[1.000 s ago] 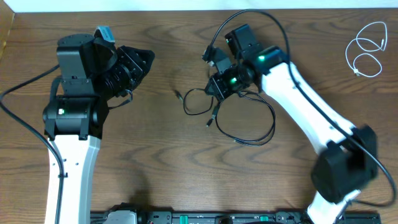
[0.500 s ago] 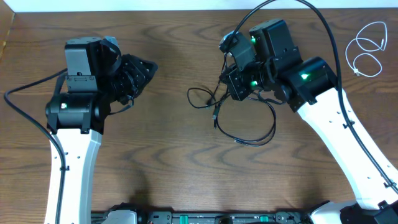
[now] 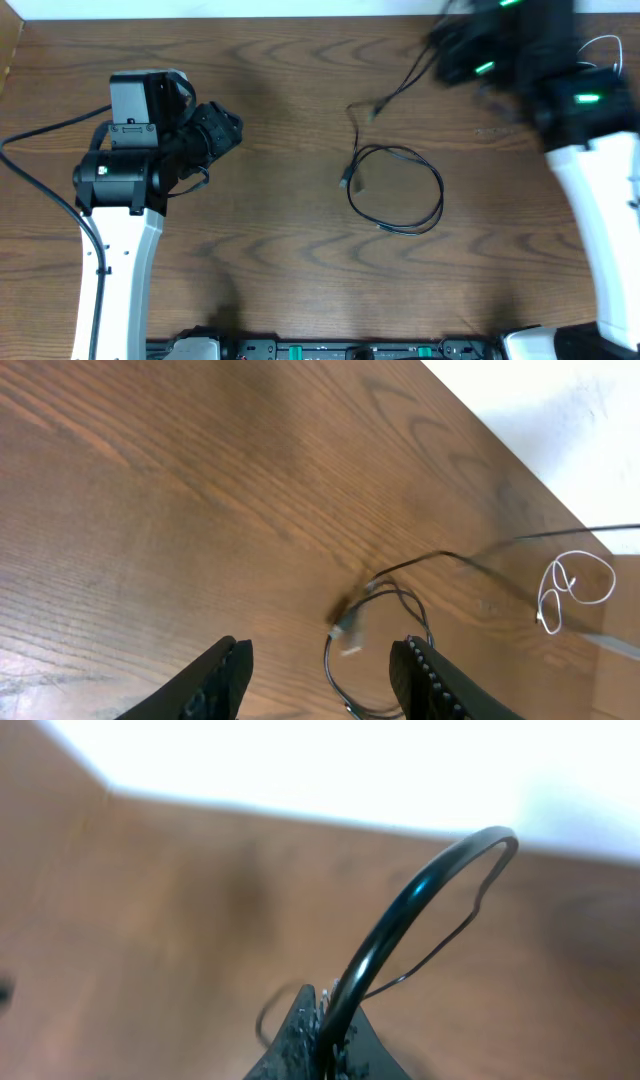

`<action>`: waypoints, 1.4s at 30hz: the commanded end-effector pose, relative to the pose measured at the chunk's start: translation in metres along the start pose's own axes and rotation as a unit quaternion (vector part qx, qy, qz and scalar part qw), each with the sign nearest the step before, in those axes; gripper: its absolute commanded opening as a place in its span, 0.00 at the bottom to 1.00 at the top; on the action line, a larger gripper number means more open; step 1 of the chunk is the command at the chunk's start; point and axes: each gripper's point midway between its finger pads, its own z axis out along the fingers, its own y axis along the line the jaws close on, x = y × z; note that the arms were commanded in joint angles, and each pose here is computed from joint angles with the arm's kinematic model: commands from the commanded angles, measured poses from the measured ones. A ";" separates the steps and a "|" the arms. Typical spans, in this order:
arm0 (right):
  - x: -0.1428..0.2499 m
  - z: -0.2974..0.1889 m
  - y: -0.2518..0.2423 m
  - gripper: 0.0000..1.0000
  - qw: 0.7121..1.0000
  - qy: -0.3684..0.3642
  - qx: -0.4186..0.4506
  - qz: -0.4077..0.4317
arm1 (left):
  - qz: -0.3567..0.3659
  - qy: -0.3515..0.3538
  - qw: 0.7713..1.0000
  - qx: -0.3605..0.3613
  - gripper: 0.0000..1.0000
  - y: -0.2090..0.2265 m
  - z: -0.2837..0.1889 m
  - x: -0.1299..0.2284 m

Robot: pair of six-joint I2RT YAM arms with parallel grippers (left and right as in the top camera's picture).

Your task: Untangle cables

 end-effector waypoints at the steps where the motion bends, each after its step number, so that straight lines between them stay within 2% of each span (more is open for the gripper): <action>1: -0.073 -0.093 -0.059 0.01 0.984 -0.147 0.077 0.058 | 0.009 -0.007 1.000 -0.009 0.50 0.003 0.000 -0.004; 5: -0.086 -0.149 -0.123 0.01 0.962 -0.203 0.160 0.089 | 0.009 -0.007 1.000 -0.009 0.50 0.003 0.000 -0.004; 10: -0.077 -0.195 -0.187 0.01 0.935 -0.223 0.243 0.133 | 0.010 -0.007 1.000 -0.009 0.50 0.003 0.000 -0.004; 13: -0.072 -0.213 -0.206 0.01 0.930 -0.230 0.245 0.150 | 0.010 -0.007 1.000 -0.009 0.50 0.003 0.000 -0.004; 18: -0.082 -0.218 -0.199 0.01 0.935 -0.247 0.217 0.133 | 0.011 -0.007 1.000 -0.009 0.50 0.003 0.000 -0.004; 25: -0.067 -0.232 -0.232 0.01 0.904 -0.242 0.315 0.160 | 0.018 -0.008 1.000 -0.009 0.50 0.003 0.000 -0.004; 29: -0.048 -0.224 -0.261 0.01 0.894 -0.200 0.363 0.170 | 0.018 -0.008 1.000 -0.008 0.50 0.003 0.000 -0.004; 35: -0.031 -0.194 -0.300 0.01 0.891 -0.160 0.377 0.195 | 0.018 -0.007 1.000 -0.009 0.50 0.003 0.000 -0.004; 40: -0.007 -0.185 -0.347 0.01 0.864 -0.128 0.434 0.223 | 0.018 -0.007 1.000 -0.009 0.50 0.003 0.000 -0.004; 42: 0.008 -0.178 -0.381 0.01 0.847 -0.114 0.463 0.236 | 0.018 -0.007 1.000 -0.009 0.50 0.003 0.000 -0.004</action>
